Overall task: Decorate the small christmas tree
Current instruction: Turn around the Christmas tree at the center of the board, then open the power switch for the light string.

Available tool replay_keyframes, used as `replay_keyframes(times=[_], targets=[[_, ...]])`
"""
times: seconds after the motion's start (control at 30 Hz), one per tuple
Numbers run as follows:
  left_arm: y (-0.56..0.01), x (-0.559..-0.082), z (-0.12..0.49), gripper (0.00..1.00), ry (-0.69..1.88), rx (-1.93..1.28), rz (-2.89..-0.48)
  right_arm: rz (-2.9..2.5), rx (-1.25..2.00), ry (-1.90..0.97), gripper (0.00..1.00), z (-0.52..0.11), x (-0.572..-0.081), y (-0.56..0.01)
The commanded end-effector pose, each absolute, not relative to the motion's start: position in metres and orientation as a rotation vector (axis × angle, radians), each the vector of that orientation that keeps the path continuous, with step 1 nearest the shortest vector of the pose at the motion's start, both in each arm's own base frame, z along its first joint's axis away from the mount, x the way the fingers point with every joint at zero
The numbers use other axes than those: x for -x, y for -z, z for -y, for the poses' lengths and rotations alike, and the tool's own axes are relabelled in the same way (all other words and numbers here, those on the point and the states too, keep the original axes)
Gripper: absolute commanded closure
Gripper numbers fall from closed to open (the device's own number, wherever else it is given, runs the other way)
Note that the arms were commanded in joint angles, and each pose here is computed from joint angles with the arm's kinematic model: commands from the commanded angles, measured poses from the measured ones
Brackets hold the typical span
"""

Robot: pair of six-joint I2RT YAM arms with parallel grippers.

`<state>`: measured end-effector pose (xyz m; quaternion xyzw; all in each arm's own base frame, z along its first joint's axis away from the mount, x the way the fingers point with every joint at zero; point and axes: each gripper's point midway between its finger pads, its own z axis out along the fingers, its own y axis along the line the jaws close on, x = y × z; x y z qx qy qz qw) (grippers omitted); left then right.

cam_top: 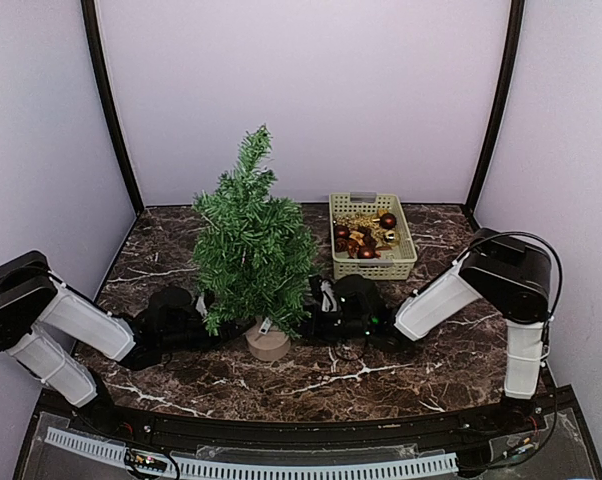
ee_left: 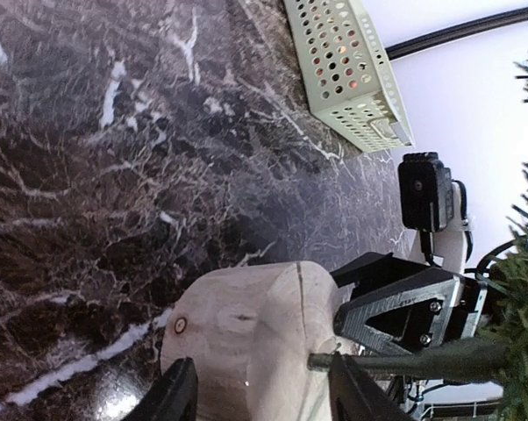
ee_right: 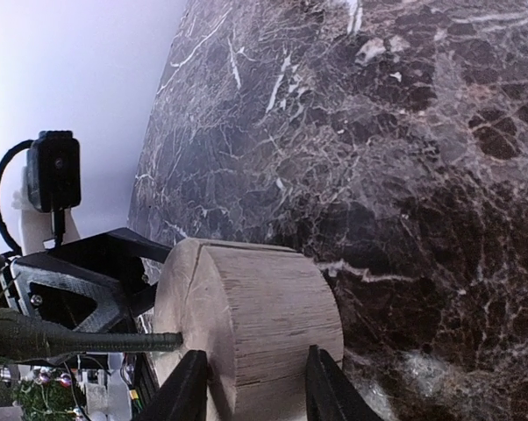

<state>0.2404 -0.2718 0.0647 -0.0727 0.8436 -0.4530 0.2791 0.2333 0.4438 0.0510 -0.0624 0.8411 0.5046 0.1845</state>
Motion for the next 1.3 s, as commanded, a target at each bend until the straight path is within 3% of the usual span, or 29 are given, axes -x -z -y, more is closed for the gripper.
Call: replay_keyframes(times=[0.0, 0.13, 0.43, 0.73, 0.87, 1.0, 1.13, 1.27], targets=[[-0.056, -0.239, 0.285, 0.52, 1.228, 0.146, -2.306, -2.336, 0.23, -1.45, 0.66, -0.456, -0.236, -0.058], [-0.057, -0.239, 0.297, 0.63, 1.244, 0.115, -2.318, -2.319, 0.202, -1.429, 0.68, -0.446, -0.251, -0.057], [-0.055, -0.236, 0.321, 0.65, 1.291, 0.069, -2.337, -2.231, 0.28, -1.421, 0.68, -0.443, -0.287, -0.072], [-0.052, -0.232, 0.3, 0.61, 1.186, 0.111, -2.354, -2.151, 0.194, -1.373, 0.44, -0.391, -0.302, -0.093], [-0.052, -0.228, 0.282, 0.57, 1.124, 0.14, -2.361, -2.07, 0.27, -1.373, 0.34, -0.366, -0.282, -0.108], [-0.058, -0.226, 0.271, 0.49, 1.088, 0.132, -2.351, -1.887, 0.456, -1.503, 0.31, -0.35, -0.236, -0.133], [-0.069, -0.226, 0.265, 0.4, 1.086, 0.089, -2.326, -1.795, 0.637, -1.629, 0.44, -0.35, -0.196, -0.145], [-0.075, -0.227, 0.257, 0.36, 1.077, 0.099, -2.305, -1.732, 0.786, -1.656, 0.45, -0.367, -0.17, -0.149]])
